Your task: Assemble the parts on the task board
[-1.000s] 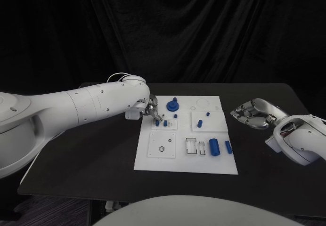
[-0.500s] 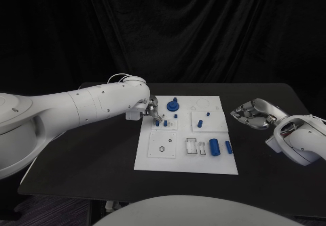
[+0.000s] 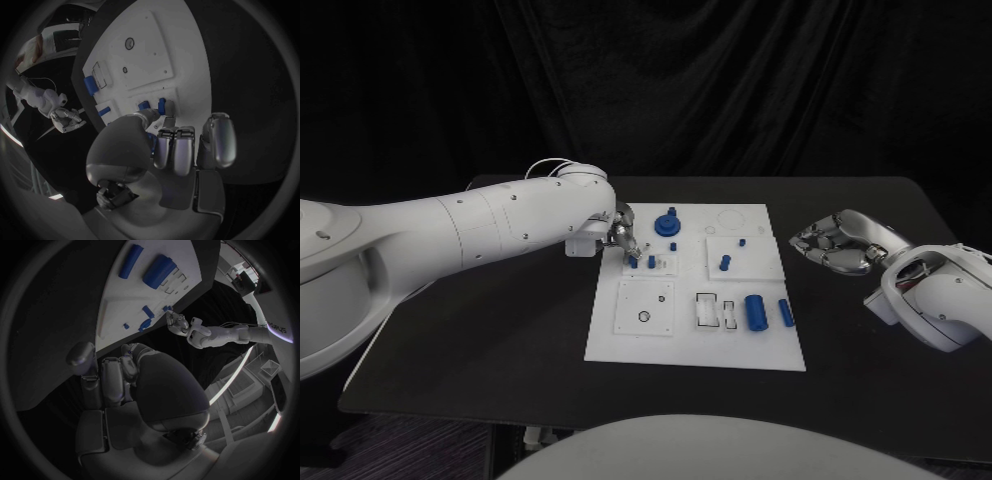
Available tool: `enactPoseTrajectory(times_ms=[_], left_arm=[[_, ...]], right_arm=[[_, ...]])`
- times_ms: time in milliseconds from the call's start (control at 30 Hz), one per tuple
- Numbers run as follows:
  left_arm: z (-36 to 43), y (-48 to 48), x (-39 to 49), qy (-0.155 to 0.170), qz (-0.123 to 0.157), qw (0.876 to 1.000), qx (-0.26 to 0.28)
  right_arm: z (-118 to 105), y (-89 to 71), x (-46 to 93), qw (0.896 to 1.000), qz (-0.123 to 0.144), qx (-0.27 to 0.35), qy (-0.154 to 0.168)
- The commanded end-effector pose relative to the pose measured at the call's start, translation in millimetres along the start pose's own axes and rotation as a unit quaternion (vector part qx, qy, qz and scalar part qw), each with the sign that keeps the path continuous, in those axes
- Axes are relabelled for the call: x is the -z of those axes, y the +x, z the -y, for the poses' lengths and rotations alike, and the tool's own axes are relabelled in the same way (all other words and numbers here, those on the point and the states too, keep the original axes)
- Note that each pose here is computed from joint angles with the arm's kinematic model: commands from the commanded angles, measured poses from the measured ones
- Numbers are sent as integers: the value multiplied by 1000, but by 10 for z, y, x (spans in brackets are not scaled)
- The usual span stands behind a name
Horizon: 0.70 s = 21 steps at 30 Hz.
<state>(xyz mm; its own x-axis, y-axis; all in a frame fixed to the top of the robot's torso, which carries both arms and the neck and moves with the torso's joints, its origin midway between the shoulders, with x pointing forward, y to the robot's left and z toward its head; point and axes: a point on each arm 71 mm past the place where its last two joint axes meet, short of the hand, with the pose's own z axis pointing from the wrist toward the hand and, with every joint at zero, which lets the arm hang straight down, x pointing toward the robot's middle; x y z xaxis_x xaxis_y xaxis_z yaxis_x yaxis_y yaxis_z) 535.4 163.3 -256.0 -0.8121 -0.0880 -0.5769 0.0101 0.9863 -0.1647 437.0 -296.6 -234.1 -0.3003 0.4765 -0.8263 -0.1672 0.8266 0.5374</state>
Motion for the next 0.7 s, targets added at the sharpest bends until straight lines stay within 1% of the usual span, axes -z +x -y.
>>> enactPoseTrajectory(times_ms=[33,367,700], left_arm=[[28,38,-9,13,8,1000,9],[-45,33,31,13,34,999,27],[-151,55,122,20,69,996,52]], right_arm=[[15,13,3,1000,-5,1,8],[28,4,11,1000,-3,1,10],[35,-5,14,1000,0,1,10]])
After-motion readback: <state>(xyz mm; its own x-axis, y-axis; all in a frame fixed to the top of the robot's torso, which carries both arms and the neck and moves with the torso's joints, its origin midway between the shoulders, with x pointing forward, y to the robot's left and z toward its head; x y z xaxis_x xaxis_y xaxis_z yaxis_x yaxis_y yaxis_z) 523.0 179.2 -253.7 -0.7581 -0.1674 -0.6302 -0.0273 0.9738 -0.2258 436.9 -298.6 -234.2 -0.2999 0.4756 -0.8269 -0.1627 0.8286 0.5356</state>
